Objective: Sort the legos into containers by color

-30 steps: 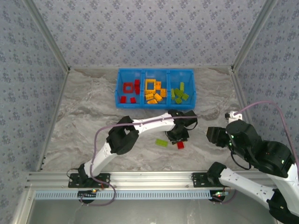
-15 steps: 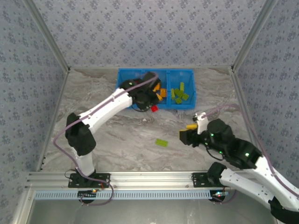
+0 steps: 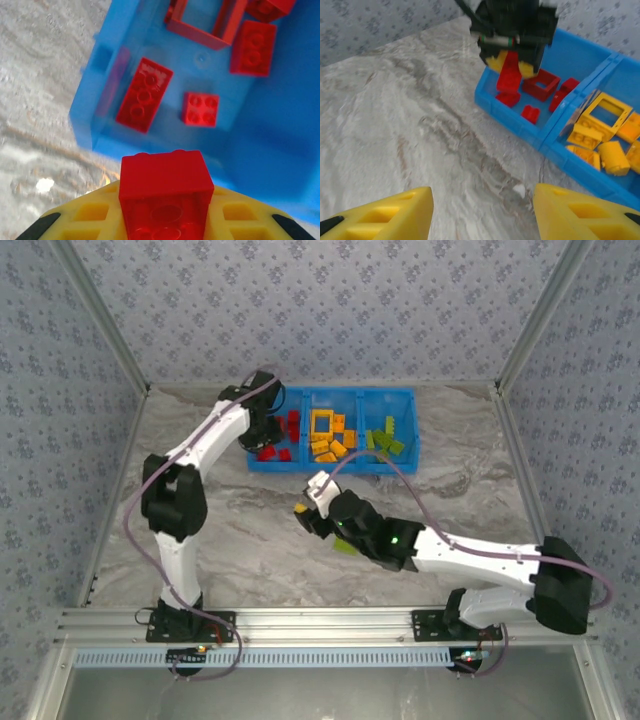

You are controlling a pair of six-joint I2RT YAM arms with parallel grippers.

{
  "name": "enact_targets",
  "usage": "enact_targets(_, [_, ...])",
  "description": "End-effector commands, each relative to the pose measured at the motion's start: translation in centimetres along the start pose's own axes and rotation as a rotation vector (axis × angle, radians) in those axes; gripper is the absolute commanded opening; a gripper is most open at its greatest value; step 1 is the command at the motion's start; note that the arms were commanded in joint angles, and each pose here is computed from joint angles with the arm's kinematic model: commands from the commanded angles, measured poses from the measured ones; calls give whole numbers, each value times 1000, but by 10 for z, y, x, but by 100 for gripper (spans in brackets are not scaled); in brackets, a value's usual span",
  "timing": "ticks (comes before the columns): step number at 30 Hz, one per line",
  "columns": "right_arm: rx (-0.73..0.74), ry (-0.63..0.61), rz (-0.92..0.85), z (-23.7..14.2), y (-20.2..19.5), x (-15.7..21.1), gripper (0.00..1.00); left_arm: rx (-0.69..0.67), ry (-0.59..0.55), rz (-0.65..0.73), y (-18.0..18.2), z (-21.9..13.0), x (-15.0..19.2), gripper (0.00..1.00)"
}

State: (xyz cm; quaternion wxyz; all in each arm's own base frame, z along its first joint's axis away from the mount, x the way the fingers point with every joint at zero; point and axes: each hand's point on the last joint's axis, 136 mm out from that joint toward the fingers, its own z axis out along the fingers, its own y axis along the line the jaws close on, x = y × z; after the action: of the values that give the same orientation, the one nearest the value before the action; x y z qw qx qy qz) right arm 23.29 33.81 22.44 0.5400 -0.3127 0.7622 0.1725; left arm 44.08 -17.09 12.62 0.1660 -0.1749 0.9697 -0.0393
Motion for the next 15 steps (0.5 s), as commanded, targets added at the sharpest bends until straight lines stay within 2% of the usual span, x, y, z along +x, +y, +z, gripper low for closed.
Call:
enact_targets(1, [131, -115, 35, 7, -14, -38, 59, -6, -17, 79, -10, 13, -15, 21])
enact_targets(7, [177, -84, 68, 26, -12, -33, 59, -60, -36, 101, -16, 33, -33, 21])
enact_targets(12, [170, -67, 96, 32, -8, -28, 59, -80, -14, 117, -15, 51, -31, 24])
enact_targets(14, [169, -59, 99, 32, -7, -27, 59, -92, -5, 122, -13, 54, -29, 29])
enact_targets(15, [173, -52, 100, 31, -7, -26, 59, -98, -2, 125, -12, 54, -28, 35])
